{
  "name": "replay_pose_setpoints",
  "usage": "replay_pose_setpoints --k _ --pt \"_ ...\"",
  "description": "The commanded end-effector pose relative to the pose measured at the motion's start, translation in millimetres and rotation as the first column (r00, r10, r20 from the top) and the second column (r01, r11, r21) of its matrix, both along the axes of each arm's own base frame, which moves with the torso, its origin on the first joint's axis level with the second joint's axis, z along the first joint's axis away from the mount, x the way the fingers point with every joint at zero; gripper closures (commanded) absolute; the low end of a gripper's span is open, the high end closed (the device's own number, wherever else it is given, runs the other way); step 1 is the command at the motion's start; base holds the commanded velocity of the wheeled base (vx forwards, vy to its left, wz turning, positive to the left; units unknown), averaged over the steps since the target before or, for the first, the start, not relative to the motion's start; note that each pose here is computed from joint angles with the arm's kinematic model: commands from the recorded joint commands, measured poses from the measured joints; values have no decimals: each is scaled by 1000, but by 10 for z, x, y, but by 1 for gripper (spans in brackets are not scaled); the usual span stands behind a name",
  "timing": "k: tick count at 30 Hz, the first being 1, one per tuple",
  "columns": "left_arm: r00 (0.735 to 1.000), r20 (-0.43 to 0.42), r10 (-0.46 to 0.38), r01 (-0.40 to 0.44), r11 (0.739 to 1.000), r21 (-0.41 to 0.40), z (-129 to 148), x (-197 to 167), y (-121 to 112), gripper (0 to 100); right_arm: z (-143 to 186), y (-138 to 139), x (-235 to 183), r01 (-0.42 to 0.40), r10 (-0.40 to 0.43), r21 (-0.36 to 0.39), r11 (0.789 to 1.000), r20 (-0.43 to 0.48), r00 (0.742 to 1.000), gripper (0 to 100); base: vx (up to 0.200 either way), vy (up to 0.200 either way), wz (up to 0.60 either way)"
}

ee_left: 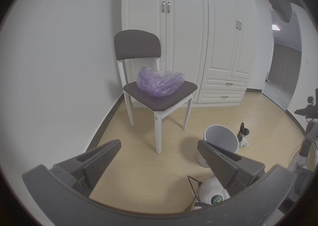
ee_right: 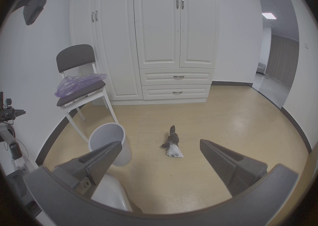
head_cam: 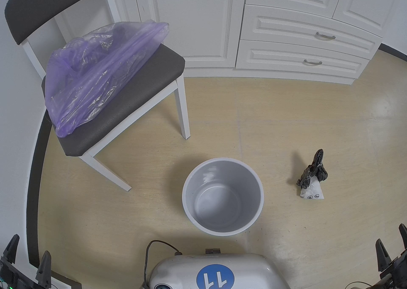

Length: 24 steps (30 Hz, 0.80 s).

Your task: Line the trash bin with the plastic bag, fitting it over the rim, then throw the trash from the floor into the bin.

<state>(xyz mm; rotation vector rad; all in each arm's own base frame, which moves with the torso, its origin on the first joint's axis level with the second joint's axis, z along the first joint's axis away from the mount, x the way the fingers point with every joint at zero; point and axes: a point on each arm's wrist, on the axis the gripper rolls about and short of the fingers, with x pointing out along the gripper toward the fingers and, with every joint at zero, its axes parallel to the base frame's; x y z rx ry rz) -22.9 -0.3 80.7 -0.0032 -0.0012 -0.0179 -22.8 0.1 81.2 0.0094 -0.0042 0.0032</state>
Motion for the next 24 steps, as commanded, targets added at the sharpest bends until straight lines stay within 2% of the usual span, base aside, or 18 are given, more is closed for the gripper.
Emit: replay_pose_setpoints --k 1,8,24 --pt "1000 0 3 -3 1000 -1 -51 1 0 0 -52 0 0 -1 1 3 1000 0 1000 0 0 0 0" --pt "1000 4 -5 5 999 43 -48 1 -2 0 -54 1 0 -1 1 -35 999 -1 1000 0 0 0 0" --pt "1000 4 -5 5 999 38 -48 1 -2 0 -54 -1 0 3 -3 -17 1000 -1 1000 0 0 0 0"
